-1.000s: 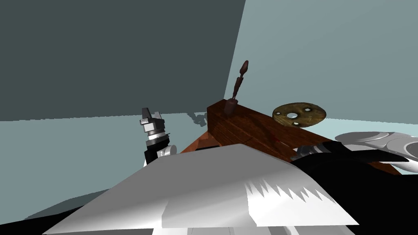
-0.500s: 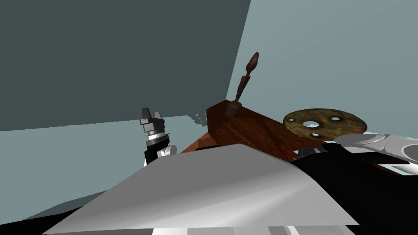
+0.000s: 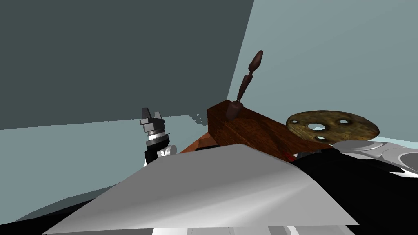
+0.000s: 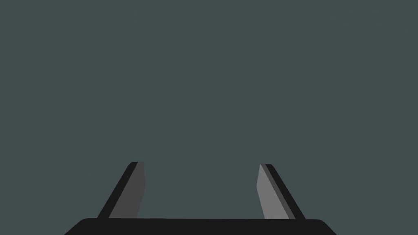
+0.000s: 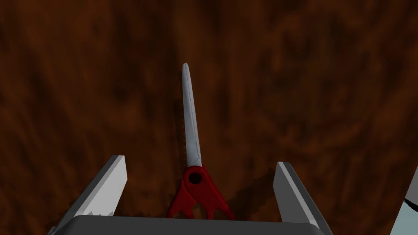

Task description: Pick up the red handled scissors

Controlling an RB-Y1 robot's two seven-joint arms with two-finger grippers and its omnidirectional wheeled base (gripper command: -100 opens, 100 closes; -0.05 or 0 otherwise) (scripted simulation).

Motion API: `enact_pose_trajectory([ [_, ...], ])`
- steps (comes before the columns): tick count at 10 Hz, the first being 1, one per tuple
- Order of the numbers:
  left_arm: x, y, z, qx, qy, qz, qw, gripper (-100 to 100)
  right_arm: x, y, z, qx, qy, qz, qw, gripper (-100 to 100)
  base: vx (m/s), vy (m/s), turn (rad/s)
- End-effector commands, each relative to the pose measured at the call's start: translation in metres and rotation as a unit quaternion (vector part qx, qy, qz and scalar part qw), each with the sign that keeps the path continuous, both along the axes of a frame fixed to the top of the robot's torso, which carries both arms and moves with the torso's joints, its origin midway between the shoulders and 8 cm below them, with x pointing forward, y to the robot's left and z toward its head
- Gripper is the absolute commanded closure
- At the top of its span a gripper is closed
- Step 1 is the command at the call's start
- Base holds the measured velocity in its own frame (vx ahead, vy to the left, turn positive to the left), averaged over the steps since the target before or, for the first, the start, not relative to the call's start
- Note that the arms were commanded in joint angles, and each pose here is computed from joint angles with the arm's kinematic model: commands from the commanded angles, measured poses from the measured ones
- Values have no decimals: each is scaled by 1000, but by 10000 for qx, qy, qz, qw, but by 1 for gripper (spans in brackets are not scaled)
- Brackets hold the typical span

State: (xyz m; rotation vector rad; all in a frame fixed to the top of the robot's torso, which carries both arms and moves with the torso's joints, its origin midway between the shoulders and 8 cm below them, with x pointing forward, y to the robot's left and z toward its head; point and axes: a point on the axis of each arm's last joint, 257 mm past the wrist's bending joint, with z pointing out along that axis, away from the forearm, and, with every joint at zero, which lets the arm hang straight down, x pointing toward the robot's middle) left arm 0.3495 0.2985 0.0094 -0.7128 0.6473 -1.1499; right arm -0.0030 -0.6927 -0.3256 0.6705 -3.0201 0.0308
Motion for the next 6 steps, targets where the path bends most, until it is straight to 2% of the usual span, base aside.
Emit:
enact_pose_trajectory([
  [1, 0, 0, 0, 0, 0, 0, 10000, 0, 0, 0, 0, 0, 0, 0, 10000, 100, 0, 0, 0],
  [5, 0, 0, 0, 0, 0, 0, 10000, 0, 0, 0, 0, -4, 0, 4, 10000, 100, 0, 0, 0],
  [6, 0, 0, 0, 0, 0, 0, 10000, 0, 0, 0, 0, -4, 0, 4, 10000, 0, 0, 0, 0],
])
